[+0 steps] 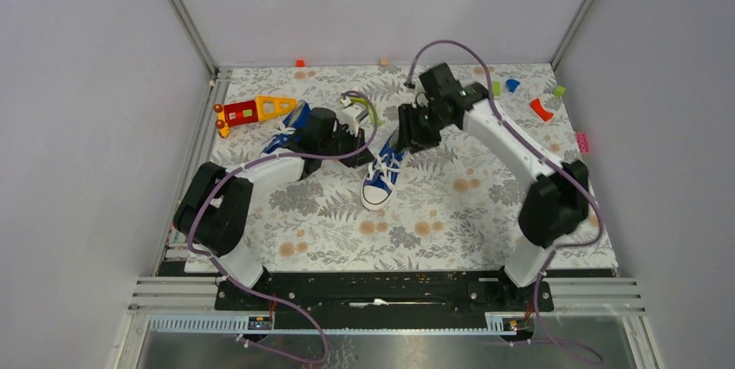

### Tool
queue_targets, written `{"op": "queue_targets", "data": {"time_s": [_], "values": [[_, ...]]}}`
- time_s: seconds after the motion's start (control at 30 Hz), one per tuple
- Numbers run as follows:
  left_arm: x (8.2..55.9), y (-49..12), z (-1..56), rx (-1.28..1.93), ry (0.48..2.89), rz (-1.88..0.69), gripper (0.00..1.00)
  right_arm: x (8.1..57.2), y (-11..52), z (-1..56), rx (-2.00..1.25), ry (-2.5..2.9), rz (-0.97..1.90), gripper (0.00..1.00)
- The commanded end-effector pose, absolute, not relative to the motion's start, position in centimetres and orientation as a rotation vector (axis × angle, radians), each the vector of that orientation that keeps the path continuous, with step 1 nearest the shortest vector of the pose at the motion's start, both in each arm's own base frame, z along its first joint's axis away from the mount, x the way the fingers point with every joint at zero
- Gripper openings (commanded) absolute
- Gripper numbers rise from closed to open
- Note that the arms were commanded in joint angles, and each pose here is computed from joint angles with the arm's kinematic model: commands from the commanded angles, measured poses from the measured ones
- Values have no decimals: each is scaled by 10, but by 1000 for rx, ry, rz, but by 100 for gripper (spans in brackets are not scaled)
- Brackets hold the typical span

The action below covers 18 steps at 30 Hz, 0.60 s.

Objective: Tie the shoes

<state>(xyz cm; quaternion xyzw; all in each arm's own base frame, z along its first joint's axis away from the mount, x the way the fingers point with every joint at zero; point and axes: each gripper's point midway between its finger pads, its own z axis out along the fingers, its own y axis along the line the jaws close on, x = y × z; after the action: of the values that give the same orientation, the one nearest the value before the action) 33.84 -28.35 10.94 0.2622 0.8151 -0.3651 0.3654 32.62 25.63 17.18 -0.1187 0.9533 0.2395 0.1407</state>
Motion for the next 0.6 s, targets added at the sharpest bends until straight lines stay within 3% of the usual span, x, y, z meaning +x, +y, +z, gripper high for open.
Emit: {"op": "queue_targets", "data": {"time_s": [0.0, 0.2, 0.37, 0.57], "values": [[351, -279, 121, 630, 2039, -875, 4, 316, 253, 170, -309, 2521, 789, 52], [355, -274, 119, 582, 2053, -867, 4, 278, 261, 118, -296, 2414, 904, 64], [354, -272, 119, 576, 2049, -860, 4, 288, 272, 93, -304, 2298, 857, 73], [352, -275, 120, 576, 2040, -886, 4, 308, 281, 91, -303, 2204, 847, 71]]}}
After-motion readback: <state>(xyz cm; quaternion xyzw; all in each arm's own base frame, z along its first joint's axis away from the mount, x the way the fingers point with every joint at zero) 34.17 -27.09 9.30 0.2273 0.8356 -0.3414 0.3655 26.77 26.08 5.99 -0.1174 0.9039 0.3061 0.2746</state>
